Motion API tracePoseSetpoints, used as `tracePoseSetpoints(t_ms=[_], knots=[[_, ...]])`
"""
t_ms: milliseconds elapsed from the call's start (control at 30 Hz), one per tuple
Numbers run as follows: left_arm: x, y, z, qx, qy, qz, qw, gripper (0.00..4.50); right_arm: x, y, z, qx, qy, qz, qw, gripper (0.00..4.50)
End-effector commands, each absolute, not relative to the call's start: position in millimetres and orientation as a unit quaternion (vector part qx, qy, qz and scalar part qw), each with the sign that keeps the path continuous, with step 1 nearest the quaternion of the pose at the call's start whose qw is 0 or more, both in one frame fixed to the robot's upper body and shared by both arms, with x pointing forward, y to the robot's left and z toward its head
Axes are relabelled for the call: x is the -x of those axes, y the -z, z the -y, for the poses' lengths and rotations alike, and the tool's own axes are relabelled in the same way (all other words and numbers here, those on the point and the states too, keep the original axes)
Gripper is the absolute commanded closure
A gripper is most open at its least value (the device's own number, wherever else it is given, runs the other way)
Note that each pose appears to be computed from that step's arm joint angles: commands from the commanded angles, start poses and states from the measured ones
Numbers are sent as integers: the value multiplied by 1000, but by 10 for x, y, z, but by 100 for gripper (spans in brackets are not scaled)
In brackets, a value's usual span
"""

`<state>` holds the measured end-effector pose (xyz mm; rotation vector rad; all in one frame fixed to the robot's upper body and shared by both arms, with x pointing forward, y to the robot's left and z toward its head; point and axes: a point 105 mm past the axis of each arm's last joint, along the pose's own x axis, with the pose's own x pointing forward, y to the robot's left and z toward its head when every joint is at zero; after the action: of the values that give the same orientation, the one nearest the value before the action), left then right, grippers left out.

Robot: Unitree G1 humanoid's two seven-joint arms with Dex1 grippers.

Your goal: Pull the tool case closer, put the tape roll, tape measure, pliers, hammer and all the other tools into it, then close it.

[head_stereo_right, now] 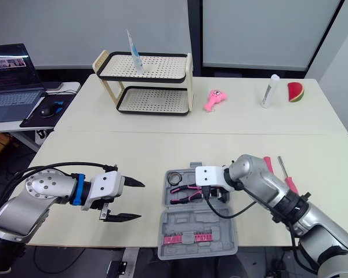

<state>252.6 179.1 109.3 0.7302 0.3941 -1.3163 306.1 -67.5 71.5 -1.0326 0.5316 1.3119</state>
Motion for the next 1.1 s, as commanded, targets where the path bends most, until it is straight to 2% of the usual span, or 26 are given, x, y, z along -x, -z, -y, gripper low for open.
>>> tracePoseSetpoints(t_ms=[33, 67, 133, 333, 500, 567, 800, 1100], knots=[[-2550, -1184, -1759, -341, 592, -155, 714, 0, -3036, -742, 621, 455, -583, -218, 637, 320], [-2554, -1182, -1751, -341, 592, -153, 714, 0, -3041, -733, 621, 454, -583, -220, 637, 320], [-2558, -1179, -1739, -342, 592, -151, 714, 0, -3047, -725, 618, 453, -583, -221, 637, 247], [-2572, -1188, -1725, -340, 588, -145, 719, 0, -3061, -963, 579, 430, -589, -194, 656, 175], [-2585, -1204, -1728, -328, 580, -143, 732, 0, -3000, -1268, 491, 399, -605, -146, 673, 175], [-2589, -1213, -1725, -325, 578, -142, 735, 0, -2991, -1301, 435, 385, -606, -126, 684, 224], [-2591, -1229, -1708, -317, 576, -141, 740, 0, -3044, -1071, 324, 382, -586, -110, 706, 325], [-2594, -1219, -1690, -315, 573, -141, 743, 0, -3108, -771, 308, 408, -581, -134, 692, 441]])
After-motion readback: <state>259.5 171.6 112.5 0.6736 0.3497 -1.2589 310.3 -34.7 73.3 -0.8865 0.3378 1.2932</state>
